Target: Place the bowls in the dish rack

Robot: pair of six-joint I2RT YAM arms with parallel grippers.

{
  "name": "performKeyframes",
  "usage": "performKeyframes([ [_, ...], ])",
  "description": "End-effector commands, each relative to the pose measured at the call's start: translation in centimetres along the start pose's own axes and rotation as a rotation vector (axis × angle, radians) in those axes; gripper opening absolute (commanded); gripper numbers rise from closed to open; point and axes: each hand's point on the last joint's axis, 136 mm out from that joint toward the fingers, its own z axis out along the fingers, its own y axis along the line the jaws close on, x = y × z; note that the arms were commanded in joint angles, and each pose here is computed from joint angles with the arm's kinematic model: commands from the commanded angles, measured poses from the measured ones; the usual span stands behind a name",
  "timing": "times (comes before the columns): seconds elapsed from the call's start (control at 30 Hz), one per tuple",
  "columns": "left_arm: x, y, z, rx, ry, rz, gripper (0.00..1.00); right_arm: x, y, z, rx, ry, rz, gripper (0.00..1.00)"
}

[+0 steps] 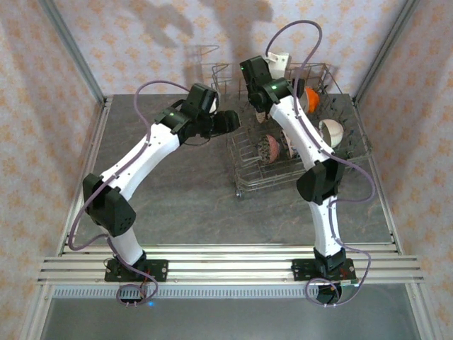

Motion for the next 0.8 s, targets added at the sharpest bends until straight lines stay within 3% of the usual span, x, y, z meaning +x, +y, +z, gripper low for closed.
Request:
performKeyframes([
  [0.0,0.5,-1.7,1.0,0.072,0.045,-0.027,0.65,0.0,-2.7,-0.1,0.035,0.014,-0.01,0.84],
  [0.23,1.2,-2.2,2.2,0.095,0.081,-0.032,0.57,1.7,-5.7,1.0,0.093,0.051,-0.002,0.76],
  [0.53,0.6,-3.4,3.1,0.136,0.096,-0.033,0.28,2.5,-6.9,0.9,0.099,0.071,0.012,0.7],
  [0.63,-0.5,-2.4,2.9,0.137,0.081,-0.067,0.17,2.5,-7.2,0.8,0.096,0.077,0.014,0.69],
  [0.77,-3.1,0.1,1.3,0.103,0.011,-0.095,0.11,2.1,-7.6,0.6,0.065,0.091,0.023,0.67],
])
